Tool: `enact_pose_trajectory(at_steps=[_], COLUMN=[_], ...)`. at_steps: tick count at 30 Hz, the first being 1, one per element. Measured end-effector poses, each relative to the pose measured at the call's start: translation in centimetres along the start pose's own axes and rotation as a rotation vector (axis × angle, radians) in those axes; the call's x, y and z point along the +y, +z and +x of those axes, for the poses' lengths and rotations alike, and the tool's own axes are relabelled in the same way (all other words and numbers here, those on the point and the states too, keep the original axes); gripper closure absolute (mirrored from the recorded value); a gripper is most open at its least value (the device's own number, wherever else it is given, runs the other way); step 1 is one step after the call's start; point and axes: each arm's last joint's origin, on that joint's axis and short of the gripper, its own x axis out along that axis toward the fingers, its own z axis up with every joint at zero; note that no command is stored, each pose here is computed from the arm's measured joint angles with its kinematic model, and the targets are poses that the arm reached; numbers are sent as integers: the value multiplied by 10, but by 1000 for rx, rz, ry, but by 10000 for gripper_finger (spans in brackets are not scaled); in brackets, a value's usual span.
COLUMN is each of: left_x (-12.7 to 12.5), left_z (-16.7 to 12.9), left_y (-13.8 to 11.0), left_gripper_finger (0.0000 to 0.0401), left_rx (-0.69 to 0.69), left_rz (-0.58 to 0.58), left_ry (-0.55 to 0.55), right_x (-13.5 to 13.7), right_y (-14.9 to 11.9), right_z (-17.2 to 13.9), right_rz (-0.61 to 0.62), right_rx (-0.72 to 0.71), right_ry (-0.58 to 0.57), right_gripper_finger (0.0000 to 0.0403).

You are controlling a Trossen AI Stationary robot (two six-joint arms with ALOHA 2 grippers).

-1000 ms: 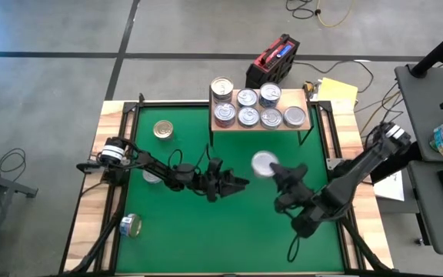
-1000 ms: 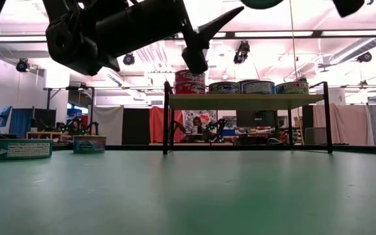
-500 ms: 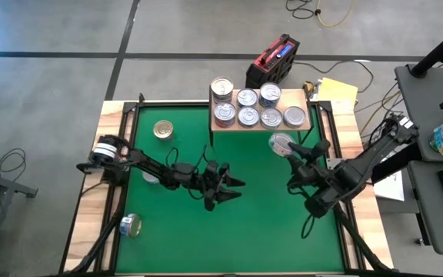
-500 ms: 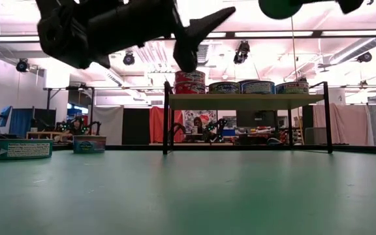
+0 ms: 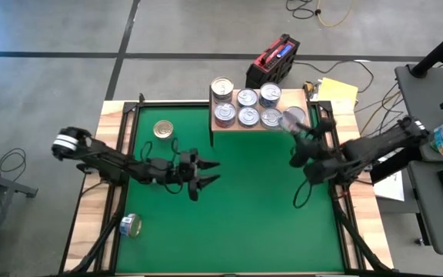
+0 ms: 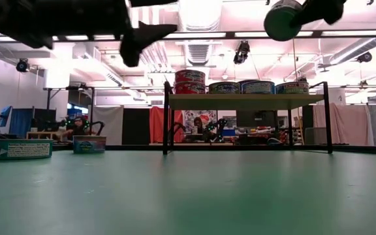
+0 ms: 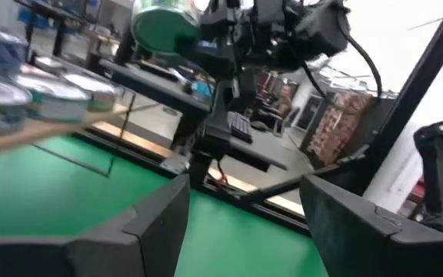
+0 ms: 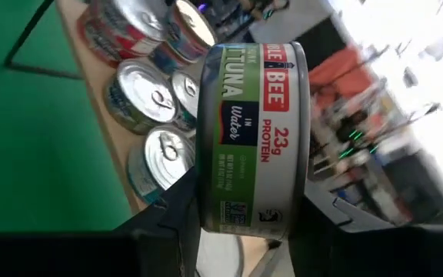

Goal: Stack canned seafood by type on shelf
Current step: Stack the green tuna can on top of the other green tuna can on the shelf

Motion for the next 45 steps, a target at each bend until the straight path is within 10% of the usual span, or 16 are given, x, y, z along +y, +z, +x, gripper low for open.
enact_pose_trajectory(at_steps=[7,25,45], left_x=[2,-1,-3], left_z=[-18,-15,-28], left_y=[9,13,34], left_gripper_finger=[170,170,170], left_rx=[-40,-29,-37], left_rz=[31,153,276], left_ry=[33,42,95], right_x=[-33,12,3], right_y=[-8,-19,-25], right_z=[5,27,70], right_rz=[120,-324,-261], right_rx=[46,302,532], right_ry=[36,86,29], right_gripper_finger=[271,271,271])
